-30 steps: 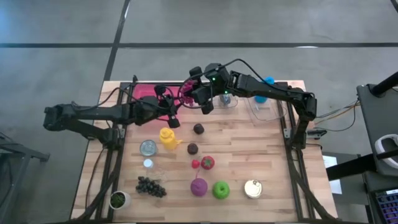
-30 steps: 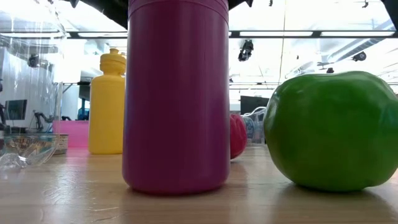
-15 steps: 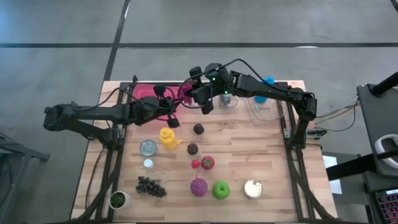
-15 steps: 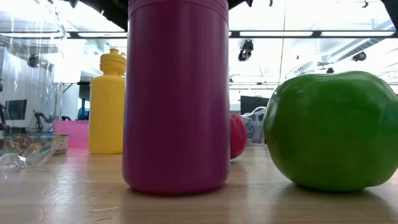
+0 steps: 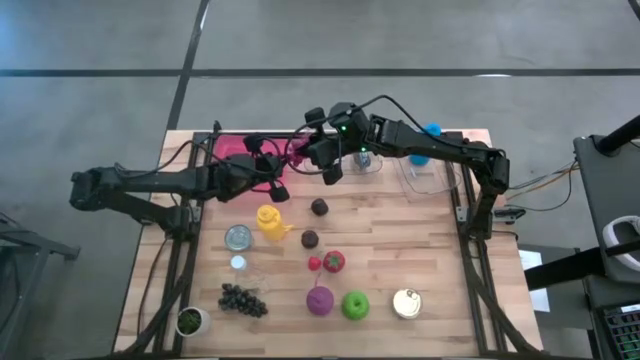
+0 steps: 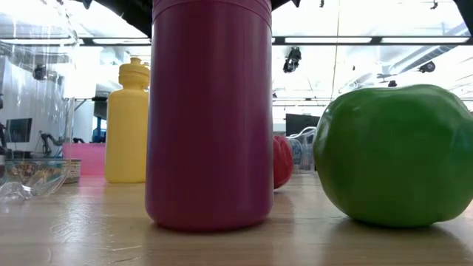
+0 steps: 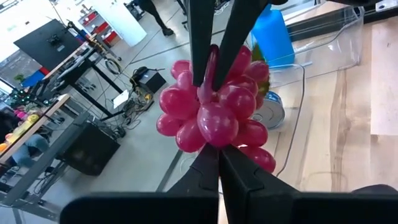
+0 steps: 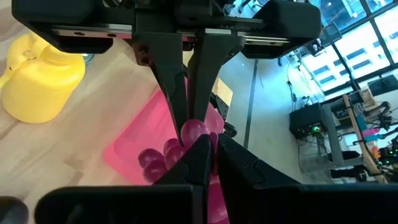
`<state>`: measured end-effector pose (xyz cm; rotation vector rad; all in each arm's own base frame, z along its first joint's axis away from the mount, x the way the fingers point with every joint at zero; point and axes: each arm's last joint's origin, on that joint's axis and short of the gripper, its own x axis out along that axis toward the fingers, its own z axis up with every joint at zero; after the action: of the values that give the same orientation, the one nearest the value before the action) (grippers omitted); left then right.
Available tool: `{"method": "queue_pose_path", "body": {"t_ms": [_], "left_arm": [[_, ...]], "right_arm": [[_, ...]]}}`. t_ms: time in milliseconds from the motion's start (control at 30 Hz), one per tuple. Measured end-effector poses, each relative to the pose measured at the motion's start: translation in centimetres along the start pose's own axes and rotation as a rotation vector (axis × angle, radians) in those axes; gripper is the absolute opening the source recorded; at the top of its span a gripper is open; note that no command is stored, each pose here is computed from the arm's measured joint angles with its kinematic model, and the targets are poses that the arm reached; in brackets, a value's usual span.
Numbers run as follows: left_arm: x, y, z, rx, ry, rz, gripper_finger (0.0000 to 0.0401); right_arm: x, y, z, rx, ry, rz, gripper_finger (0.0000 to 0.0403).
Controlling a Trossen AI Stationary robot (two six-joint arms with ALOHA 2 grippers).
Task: Pick & Place Food Item
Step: Put the red grapes into the pink bin
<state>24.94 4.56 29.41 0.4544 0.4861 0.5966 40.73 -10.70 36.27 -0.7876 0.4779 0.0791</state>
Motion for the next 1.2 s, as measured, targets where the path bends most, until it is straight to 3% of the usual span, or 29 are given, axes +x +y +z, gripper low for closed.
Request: {"method": "queue_pose_path", "body": {"t_ms": [233,633,900,1200], "left_arm": [[0.0,0.0,0.0,-0.005,0.000,0.001,0.0000],[0.5,1.1,-0.9,-0.001,0.087,0.099,0.0000],[-0.5,3.4,-3.0,-0.040,0.265,0.200,0.0000],[-3.3,7.5,-4.7,-0.184,0.340,0.335,0.0000]], "right_arm": [[0.0,0.1,0.0,-0.002,0.001,0.001,0.0072],[-0.3,0.1,0.4,0.030,-0.006,-0.001,0.0156],[-3.0,-0.1,0.3,0.094,0.104,0.000,0.0168],[-5.5,-0.2,0.5,0.151,0.140,0.024,0.0155]]}}
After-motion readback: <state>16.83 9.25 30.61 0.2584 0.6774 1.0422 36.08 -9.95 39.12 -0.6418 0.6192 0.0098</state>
